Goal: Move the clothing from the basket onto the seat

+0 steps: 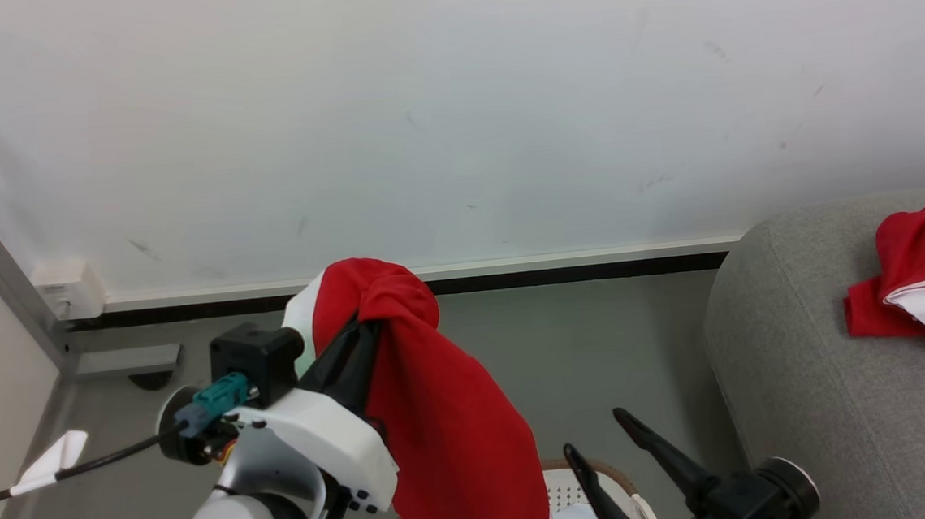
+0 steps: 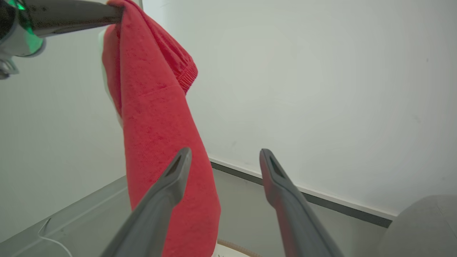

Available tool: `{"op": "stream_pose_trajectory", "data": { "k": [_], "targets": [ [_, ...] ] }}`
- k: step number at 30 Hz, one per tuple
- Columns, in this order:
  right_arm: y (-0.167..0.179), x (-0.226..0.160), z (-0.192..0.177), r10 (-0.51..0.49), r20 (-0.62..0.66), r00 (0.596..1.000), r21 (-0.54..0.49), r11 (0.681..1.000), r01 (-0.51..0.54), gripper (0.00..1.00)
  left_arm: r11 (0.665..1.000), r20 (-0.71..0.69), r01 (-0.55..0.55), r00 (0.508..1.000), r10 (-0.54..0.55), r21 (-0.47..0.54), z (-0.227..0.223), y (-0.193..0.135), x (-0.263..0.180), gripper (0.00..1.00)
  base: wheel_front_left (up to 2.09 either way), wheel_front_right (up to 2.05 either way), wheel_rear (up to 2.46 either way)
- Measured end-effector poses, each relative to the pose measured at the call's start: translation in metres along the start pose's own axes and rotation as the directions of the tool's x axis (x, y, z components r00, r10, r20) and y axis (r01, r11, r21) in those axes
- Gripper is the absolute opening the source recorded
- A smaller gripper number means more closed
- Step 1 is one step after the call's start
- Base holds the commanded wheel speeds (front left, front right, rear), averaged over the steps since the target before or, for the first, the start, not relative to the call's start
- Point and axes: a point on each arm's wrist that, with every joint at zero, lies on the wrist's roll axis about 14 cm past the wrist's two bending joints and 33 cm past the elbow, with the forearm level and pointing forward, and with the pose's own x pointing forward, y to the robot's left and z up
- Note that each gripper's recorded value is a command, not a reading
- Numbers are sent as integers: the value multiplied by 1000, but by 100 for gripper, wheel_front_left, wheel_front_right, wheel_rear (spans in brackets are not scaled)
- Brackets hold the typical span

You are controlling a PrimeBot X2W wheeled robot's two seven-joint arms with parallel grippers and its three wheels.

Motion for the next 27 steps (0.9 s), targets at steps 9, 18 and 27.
{"op": "stream_pose_trajectory", "data": {
  "k": [9,18,27],
  "targets": [
    [63,24,-7,261,-67,963,-28,964,-263,100,999,2,37,999,-37,12,3,-12,-1,0,0,0,0],
    [71,36,-16,306,-119,944,-40,949,-313,100,998,0,62,998,-62,21,5,-21,-5,0,0,0,0],
    [70,36,-29,382,-214,899,-62,913,-403,100,994,-16,106,994,-106,35,6,-34,-9,0,0,0,0]
  ]
}}
